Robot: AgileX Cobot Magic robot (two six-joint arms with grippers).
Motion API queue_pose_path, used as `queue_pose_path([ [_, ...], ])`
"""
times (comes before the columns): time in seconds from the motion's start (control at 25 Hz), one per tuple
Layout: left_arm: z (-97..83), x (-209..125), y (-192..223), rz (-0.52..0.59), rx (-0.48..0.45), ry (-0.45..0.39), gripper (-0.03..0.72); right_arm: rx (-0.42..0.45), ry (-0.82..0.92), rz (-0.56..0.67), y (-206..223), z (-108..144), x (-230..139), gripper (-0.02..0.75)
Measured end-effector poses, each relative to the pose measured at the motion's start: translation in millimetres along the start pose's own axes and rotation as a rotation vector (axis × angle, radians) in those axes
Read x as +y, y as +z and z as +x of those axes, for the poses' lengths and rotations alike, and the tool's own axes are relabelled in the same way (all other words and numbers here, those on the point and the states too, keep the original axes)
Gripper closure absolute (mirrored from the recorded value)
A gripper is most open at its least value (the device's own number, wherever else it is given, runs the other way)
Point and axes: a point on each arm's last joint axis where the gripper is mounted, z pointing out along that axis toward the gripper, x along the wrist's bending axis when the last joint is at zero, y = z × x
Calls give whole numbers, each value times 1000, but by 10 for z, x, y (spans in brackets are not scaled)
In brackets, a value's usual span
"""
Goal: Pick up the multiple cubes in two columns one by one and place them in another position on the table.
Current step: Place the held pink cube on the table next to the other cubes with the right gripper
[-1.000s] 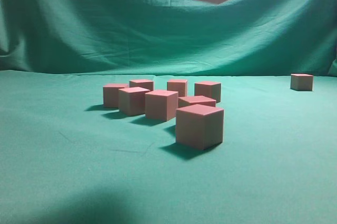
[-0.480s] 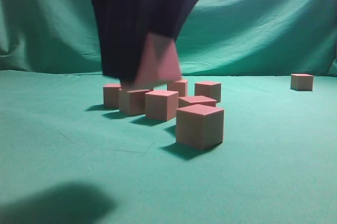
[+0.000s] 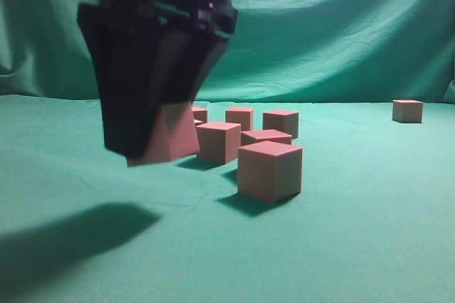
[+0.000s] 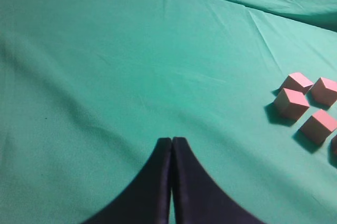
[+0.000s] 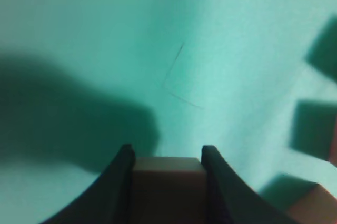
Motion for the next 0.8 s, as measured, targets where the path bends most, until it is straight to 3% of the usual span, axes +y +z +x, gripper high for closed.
queue_pose_path([
  [0.8, 0, 0, 0, 0, 0, 0, 688, -40, -46, 64, 282, -68, -3, 476],
])
